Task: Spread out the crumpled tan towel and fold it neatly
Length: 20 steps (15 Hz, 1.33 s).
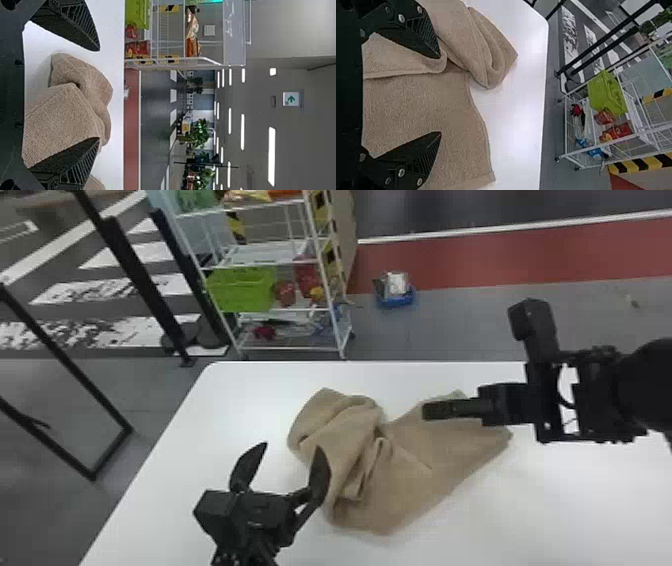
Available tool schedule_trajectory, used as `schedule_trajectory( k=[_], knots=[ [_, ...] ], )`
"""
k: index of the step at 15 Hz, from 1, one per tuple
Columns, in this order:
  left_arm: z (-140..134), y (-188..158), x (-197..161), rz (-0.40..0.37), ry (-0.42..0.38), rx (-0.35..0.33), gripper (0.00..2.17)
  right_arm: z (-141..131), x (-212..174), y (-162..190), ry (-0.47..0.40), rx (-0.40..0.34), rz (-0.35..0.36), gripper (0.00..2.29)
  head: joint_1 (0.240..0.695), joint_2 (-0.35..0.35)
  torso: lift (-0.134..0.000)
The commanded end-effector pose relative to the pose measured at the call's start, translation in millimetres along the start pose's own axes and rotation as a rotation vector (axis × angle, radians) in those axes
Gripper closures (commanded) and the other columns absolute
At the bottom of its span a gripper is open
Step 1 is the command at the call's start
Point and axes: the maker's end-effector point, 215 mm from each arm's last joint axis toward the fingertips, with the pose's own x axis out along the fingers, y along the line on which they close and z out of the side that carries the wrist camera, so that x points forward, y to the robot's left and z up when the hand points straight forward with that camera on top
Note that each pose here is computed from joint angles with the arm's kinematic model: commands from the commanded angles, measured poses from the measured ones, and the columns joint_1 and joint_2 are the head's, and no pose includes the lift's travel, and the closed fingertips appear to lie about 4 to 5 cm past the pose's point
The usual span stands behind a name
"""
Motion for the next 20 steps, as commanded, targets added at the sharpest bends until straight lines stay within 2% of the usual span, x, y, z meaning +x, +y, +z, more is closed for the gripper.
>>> schedule_trajectory(
  k=[1,4,8,10,13,20],
  knots=[
    [-0.3,0.0,0.0,0.0,0.001,0.0,0.08,-10.0,20.2,22.2,0.045,-0.038,0.018,0.22,0.695,0.303,-0.122],
    [2.6,3.2,0.4,0.005,-0.004,0.003,0.08,-21.8,41.7,22.7,0.095,-0.074,-0.009,0.34,0.695,0.347,-0.122],
    [3.2,5.8,-0.4,0.01,-0.005,0.005,0.08,-36.5,53.5,10.0,0.157,-0.122,-0.069,0.38,0.695,0.35,-0.122],
    [3.9,4.9,-0.3,0.009,-0.006,0.004,0.08,-35.3,57.6,12.5,0.161,-0.136,-0.062,0.49,0.695,0.35,-0.122],
    [4.8,4.8,-0.2,0.009,-0.007,0.004,0.08,-33.4,63.4,26.4,0.149,-0.159,-0.029,0.45,0.695,0.35,-0.122],
    [5.2,5.8,-1.0,0.011,-0.008,0.005,0.08,-54.3,76.6,22.0,0.222,-0.234,-0.075,0.47,0.695,0.35,-0.122]
  ],
)
